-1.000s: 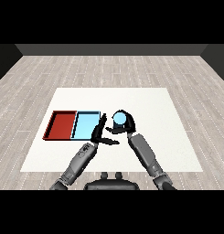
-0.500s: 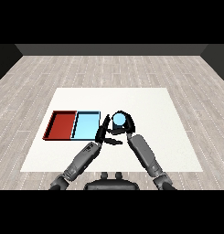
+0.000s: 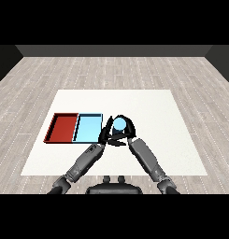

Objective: Pick the blue can and put it in the blue box

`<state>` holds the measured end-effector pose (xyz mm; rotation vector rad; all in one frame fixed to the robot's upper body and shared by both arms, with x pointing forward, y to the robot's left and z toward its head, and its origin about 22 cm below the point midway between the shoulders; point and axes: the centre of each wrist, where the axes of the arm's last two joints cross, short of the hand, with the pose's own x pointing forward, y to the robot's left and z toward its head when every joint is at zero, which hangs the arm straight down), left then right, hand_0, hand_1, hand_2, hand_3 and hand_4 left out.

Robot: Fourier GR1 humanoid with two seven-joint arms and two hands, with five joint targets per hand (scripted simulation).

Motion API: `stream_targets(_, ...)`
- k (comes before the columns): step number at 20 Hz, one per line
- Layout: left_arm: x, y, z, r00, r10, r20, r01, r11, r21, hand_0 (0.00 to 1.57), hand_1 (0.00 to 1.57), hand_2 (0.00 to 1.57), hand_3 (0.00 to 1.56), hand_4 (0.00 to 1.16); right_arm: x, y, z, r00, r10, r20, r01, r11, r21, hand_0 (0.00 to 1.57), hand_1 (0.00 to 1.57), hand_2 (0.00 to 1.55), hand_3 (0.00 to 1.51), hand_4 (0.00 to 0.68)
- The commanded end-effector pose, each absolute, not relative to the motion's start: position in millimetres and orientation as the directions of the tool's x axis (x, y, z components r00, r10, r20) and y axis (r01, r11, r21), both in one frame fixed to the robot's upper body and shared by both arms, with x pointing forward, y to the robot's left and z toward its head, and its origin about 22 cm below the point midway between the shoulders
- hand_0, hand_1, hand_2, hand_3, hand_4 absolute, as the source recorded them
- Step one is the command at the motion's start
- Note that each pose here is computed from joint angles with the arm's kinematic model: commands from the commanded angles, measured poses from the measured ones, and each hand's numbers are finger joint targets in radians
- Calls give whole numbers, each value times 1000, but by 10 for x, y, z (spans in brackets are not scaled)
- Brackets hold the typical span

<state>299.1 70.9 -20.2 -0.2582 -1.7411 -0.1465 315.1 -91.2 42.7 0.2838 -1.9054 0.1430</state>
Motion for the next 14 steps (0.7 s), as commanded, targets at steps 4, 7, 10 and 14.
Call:
stream_targets(4, 3038, 585, -202, -158, 81, 984, 253, 967, -39, 0, 0, 0, 0, 0, 3084, -802, 447, -317, -142, 938, -285, 957, 48, 1421, 1421, 1457, 1370, 541)
stream_targets(7, 3082, 561, -75, -175, 110, 978, 260, 964, -61, 0, 0, 0, 0, 0, 3253, -860, 551, -306, -140, 942, -287, 957, 49, 1440, 1440, 1465, 1380, 531)
stream_targets(10, 3096, 520, -224, -168, 88, 982, 269, 962, -40, 0, 0, 0, 0, 0, 2957, -756, 343, -304, -149, 941, -297, 953, 55, 1465, 1465, 1466, 1372, 529)
stream_targets(14, 3041, 561, -199, -174, 68, 982, 286, 958, -15, 0, 0, 0, 0, 0, 3022, -872, 508, -328, -100, 939, -296, 955, -2, 1433, 1433, 1447, 1351, 522)
